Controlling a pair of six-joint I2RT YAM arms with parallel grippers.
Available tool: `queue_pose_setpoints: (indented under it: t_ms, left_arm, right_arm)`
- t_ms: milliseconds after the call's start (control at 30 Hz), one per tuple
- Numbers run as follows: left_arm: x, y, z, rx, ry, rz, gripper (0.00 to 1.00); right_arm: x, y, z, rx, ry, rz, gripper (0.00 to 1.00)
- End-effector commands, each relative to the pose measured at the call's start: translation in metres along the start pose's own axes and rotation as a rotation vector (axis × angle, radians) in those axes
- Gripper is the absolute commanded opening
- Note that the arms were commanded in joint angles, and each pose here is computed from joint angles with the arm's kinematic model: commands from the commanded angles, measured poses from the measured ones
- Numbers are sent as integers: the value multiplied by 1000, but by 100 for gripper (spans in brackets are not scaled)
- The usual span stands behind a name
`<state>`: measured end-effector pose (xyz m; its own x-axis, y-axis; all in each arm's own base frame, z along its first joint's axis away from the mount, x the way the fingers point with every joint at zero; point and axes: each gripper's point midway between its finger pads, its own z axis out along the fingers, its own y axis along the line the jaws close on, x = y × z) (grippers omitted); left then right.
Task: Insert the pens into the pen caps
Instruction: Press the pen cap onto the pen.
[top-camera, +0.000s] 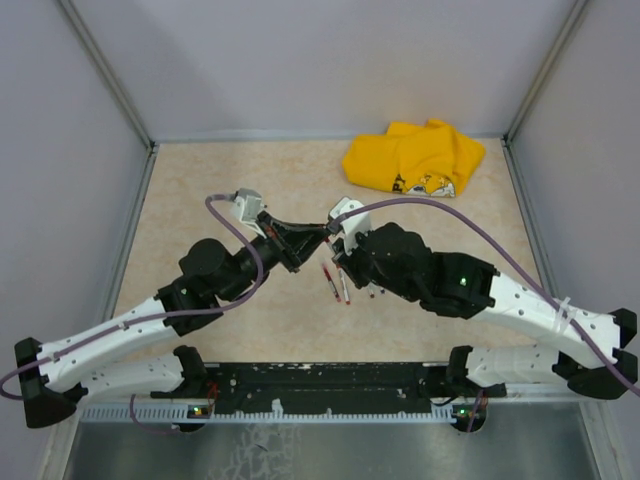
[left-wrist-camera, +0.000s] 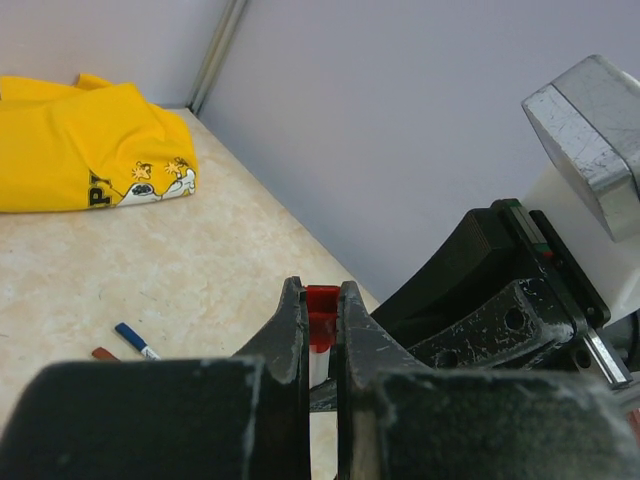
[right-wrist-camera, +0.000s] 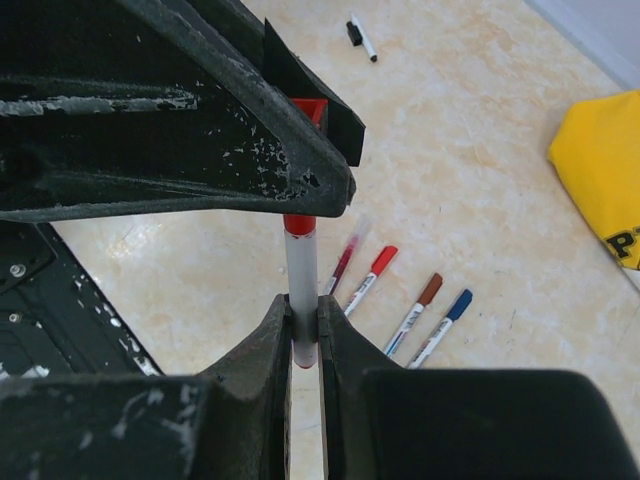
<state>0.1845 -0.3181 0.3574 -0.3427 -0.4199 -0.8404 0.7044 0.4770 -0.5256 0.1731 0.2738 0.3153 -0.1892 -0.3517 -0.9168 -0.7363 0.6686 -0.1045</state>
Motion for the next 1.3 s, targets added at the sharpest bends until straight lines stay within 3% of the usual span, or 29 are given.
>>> queue_pose_setpoints:
  t_ms: [0, 133, 433, 700, 967, 1267]
  left_arm:
    - [147, 44, -54, -90, 545, 37, 0]
    - [135, 38, -50, -78, 496, 25, 7]
    - [113, 25, -44, -50, 427, 6, 37]
    - [82, 14, -42, -23, 315, -16, 45]
    - [57, 4, -51, 39, 208, -15, 49]
    - [52, 8, -57, 26, 186, -6, 51]
  right_arm:
    - [-145, -25, -60, 6, -576, 288, 0]
    - [-97, -1, -38, -84, -452, 313, 0]
    - [-23, 24, -17, -166, -287, 433, 0]
    - [32, 35, -8, -183, -173, 507, 0]
    - [58, 18, -23, -135, -219, 598, 0]
    - [45, 47, -62, -444, -487, 535, 0]
